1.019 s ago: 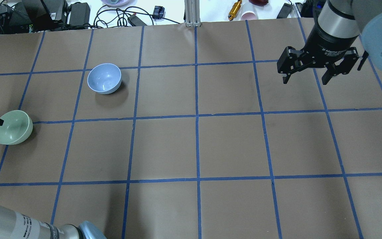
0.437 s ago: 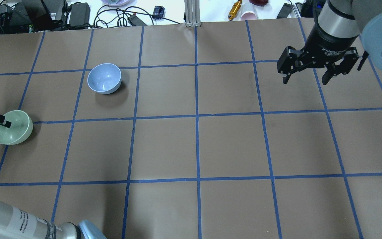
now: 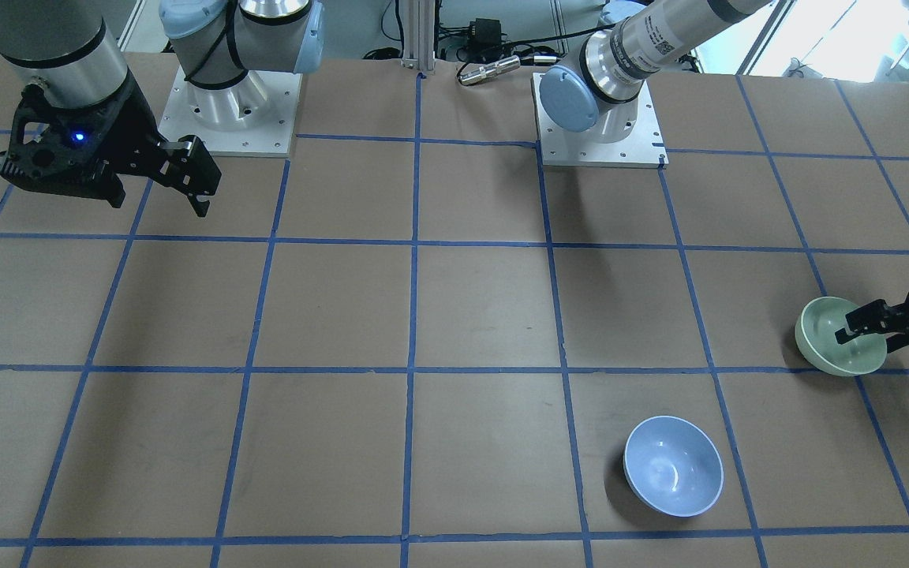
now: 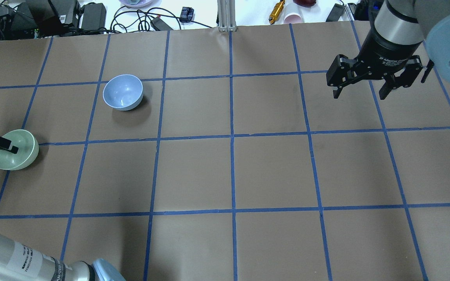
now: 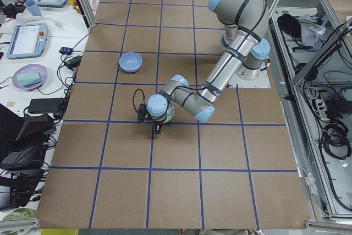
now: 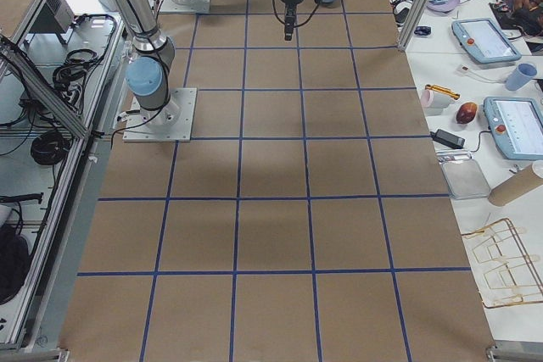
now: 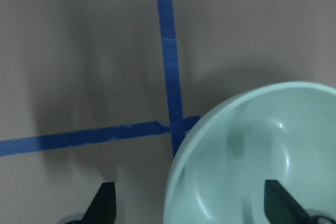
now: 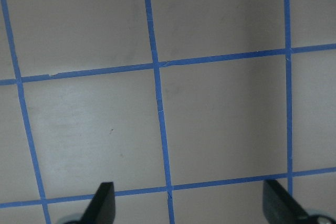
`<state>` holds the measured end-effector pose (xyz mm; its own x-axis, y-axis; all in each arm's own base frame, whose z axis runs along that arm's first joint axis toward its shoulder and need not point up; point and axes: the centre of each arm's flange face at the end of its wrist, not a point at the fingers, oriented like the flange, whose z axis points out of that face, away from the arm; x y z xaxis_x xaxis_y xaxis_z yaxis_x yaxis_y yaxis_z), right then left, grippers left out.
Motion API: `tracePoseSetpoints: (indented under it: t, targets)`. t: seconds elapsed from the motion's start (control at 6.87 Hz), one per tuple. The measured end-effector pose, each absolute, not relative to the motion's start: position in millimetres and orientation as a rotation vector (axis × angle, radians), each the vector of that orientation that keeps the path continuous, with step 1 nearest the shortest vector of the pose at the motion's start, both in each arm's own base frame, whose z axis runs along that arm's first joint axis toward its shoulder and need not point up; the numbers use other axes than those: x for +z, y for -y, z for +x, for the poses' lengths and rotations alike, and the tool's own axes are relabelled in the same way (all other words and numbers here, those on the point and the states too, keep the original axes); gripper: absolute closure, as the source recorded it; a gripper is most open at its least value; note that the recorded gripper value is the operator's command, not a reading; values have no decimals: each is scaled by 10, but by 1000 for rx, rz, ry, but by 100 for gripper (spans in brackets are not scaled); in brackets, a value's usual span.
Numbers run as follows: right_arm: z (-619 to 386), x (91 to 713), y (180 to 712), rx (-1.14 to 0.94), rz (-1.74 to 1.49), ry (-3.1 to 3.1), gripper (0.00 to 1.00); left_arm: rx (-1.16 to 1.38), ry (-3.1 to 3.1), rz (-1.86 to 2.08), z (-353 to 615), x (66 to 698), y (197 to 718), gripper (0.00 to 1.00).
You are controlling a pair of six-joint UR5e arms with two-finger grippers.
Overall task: Stack green bowl on blue bowl
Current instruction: 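Lower the left gripper and grasp the pale green bowl's rim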
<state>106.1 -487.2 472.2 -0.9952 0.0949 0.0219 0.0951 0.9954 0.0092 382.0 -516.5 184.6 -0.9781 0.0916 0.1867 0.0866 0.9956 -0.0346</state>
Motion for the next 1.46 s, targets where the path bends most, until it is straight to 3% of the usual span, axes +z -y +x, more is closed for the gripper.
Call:
tracePoseSetpoints:
  t: [0.58,0.73,0.87,1.02,1.31,1.46]
  targets:
    - [1061,4722,4872,-16,-149,3117,0,22,2931,-139,3806,1728,5155,3]
    - [1061,4722,4872,-16,-148,3117,0,16,2928,-138,3804,1699,5152,16]
    - [1061,4722,4872,-16,-148,3117,0,13,2928,-136,3807,1684,5153,42]
    - [1061,4722,4872,-16,-148,3117,0,10,2928,-136,3811,1676,5150,61]
    - [1061,4722,4872,-16,-148,3117,0,11,2932,-142,3823,1693,5141,86]
    - [1061,4722,4872,-16,-148,3117,0,13,2933,-143,3826,1704,5142,91]
